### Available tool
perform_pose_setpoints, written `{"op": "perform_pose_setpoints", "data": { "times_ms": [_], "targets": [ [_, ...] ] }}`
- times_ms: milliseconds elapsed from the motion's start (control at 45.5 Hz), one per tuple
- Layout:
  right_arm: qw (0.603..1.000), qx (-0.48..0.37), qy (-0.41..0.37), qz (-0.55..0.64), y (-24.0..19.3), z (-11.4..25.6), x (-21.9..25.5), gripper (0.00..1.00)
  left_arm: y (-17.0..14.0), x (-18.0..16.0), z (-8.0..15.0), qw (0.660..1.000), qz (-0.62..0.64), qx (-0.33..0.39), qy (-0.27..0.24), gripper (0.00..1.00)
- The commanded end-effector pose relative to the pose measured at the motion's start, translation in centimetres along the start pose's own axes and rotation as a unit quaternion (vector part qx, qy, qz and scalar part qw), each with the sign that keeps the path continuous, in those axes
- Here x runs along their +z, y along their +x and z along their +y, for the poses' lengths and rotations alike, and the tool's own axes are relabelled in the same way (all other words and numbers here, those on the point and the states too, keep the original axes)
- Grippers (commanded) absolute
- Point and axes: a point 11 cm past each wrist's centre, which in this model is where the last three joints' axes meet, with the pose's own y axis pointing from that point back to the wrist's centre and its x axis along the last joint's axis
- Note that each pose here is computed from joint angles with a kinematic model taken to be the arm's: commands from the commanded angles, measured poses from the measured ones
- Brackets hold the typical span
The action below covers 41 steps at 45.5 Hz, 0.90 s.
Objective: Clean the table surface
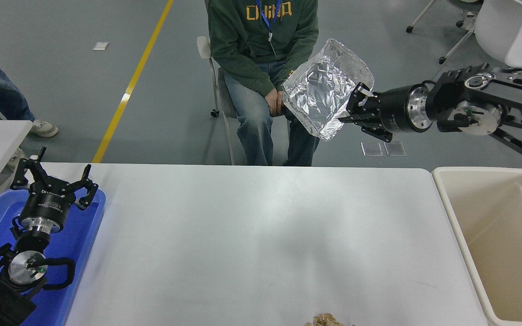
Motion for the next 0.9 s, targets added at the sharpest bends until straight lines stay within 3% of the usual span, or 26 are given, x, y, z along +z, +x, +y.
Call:
{"op": "perform_pose_setpoints", "data": {
  "times_ms": [0,418,879],
  "targets": [
    [1.0,-0.001,-0.009,0.001,-0.1,-0.1,0.8,0.0,0.0,0.0,0.0,1.0,0.0,0.0,0.0,1.0],
    [0.999,0.038,-0.034,0.014,2.6,0.8,2.8,0.0,0.0,0.0,0.0,1.0,0.0,0.0,0.0,1.0],
    [0.983,0.15,-0.101,0.0,10.0,3.9,9.0,0.0,0.0,0.0,0.0,1.0,0.0,0.0,0.0,1.0]
  ]
}}
